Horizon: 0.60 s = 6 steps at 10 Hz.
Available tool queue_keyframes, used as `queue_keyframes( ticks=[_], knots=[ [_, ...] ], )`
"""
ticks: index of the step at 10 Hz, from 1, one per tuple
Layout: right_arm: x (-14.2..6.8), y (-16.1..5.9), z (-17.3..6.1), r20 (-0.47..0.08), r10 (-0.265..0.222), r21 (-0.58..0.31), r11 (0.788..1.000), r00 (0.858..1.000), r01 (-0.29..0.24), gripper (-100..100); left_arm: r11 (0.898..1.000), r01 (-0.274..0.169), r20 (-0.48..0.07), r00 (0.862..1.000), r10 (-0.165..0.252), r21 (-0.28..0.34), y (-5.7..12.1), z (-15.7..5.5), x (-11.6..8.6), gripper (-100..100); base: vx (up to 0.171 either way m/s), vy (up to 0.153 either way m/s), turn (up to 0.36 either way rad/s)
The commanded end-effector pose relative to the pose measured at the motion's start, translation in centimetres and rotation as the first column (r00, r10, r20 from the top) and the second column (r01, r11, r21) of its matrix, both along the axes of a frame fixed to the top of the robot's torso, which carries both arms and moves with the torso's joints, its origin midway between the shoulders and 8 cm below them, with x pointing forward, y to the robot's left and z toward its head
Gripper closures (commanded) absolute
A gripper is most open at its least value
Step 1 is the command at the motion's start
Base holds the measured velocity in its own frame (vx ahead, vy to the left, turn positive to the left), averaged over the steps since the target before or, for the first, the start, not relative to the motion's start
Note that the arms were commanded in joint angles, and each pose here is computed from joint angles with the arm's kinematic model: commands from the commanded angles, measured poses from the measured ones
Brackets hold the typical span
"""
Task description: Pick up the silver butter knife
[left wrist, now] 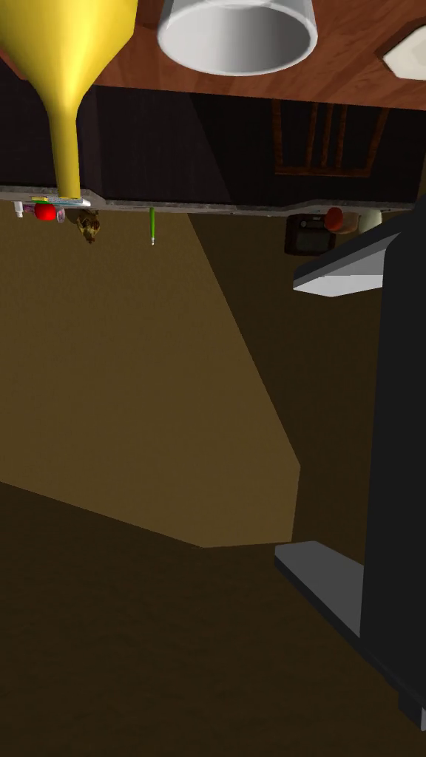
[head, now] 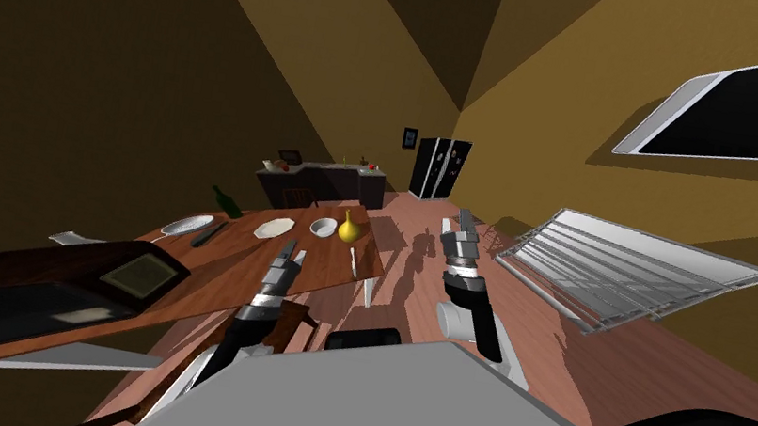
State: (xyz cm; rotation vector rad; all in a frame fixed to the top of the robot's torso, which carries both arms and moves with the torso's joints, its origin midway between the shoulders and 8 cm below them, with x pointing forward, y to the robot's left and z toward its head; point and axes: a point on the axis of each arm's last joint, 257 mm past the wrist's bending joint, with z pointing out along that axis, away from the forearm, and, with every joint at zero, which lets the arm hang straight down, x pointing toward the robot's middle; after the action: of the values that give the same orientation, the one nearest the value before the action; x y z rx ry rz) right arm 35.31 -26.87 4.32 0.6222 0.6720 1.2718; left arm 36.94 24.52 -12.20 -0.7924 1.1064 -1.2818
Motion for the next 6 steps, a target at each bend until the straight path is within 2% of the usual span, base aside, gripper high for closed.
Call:
queue_keyframes(
  ticks=[1,2,4,5,6],
  knots=[
    [0.0,0.0,0.0,0.000,0.000,0.000,1.000,1.000,0.000,0,0.999,0.019,-0.069,0.997,-0.017,0.031,0.2,-2.9,-0.6,-100,-0.033,-0.059,-0.085],
    [0.0,0.0,0.0,0.000,0.000,0.000,1.000,1.000,0.000,0,0.999,0.019,-0.069,0.997,-0.017,0.031,0.2,-2.9,-0.6,-100,-0.024,-0.042,-0.074],
    [0.0,0.0,0.0,0.000,0.000,0.000,1.000,1.000,0.000,0,0.997,0.047,-0.184,0.982,-0.034,0.065,0.6,-7.6,-2.1,-100,-0.020,-0.074,-0.179],
    [0.0,0.0,0.0,0.000,0.000,0.000,1.000,1.000,0.000,0,0.995,0.061,-0.248,0.968,-0.039,0.081,1.0,-10.3,-3.1,-100,-0.010,-0.121,-0.236],
    [0.0,0.0,0.0,0.000,0.000,0.000,1.000,1.000,0.000,0,0.994,0.064,-0.261,0.965,-0.039,0.089,1.2,-10.9,-3.2,-100,-0.013,-0.101,-0.063]
  ],
)
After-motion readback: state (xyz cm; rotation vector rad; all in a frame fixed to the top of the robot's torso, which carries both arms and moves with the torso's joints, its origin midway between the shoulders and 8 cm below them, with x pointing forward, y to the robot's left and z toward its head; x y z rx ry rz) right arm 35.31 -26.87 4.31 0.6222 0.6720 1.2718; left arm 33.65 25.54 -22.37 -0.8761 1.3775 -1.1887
